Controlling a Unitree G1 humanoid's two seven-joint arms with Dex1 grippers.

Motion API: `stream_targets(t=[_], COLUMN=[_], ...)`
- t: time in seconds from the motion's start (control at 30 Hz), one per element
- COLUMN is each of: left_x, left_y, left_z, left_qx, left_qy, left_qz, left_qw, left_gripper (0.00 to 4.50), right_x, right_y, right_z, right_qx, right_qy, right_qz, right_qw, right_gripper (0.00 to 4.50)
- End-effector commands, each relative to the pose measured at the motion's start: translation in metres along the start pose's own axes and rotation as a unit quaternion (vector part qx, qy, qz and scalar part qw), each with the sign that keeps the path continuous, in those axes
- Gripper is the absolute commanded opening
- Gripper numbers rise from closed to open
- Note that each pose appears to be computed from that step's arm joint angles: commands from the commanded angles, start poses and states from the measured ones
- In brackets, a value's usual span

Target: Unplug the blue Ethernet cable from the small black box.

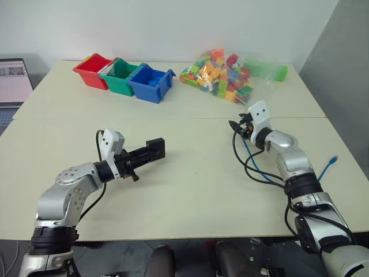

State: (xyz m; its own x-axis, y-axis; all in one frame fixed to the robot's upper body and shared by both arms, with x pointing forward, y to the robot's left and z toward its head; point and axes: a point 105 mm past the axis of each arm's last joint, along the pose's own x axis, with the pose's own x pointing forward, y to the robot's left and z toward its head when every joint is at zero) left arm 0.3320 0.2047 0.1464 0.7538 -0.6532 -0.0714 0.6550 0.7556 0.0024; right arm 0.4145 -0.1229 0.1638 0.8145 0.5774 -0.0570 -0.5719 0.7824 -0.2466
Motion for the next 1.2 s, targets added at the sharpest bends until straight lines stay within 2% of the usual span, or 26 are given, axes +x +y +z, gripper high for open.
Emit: stream_targets(t=[0.03,0.23,0.33,0.5,0.57,0.63,0.83,0.97,1.1,1.2], left_x=[-0.007,-0.005,-0.006,-0.011,-0.014,-0.017,-0.029,-0.035,-0.055,-0.068], left_y=[0.052,0.086,0.101,0.108,0.105,0.103,0.102,0.086,0.066,0.057], left_z=[0.026,0.013,-0.003,-0.030,-0.038,-0.042,-0.043,-0.042,-0.031,-0.022], left_qx=[0.105,0.153,0.108,0.051,0.039,0.036,0.034,0.031,0.006,0.006], left_qy=[-0.061,-0.063,-0.067,-0.056,-0.049,-0.046,-0.052,-0.057,-0.061,-0.018], left_qz=[0.149,0.233,0.274,0.296,0.287,0.281,0.294,0.275,0.260,0.246], left_qw=[0.981,0.958,0.953,0.952,0.956,0.958,0.954,0.959,0.964,0.969], left_gripper=[0.79,0.79,0.79,0.79,1.49,1.70,2.93,3.70,3.82,3.82], right_x=[-0.014,-0.025,-0.027,-0.028,-0.028,-0.029,-0.030,-0.031,-0.036,-0.045], right_y=[0.065,0.106,0.121,0.128,0.128,0.127,0.127,0.127,0.116,0.103], right_z=[0.055,0.067,0.067,0.066,0.065,0.065,0.063,0.059,0.047,0.035], right_qx=[-0.013,-0.027,-0.044,-0.055,-0.056,-0.057,-0.055,-0.050,-0.033,-0.025], right_qy=[-0.070,-0.052,-0.044,-0.033,-0.030,-0.027,-0.022,-0.017,-0.002,0.013], right_qz=[0.172,0.257,0.279,0.288,0.286,0.284,0.281,0.276,0.251,0.232], right_qw=[0.982,0.965,0.958,0.955,0.956,0.957,0.958,0.960,0.968,0.972], right_gripper=[2.85,2.85,2.85,2.85,2.84,2.84,2.84,2.84,2.84,2.84])
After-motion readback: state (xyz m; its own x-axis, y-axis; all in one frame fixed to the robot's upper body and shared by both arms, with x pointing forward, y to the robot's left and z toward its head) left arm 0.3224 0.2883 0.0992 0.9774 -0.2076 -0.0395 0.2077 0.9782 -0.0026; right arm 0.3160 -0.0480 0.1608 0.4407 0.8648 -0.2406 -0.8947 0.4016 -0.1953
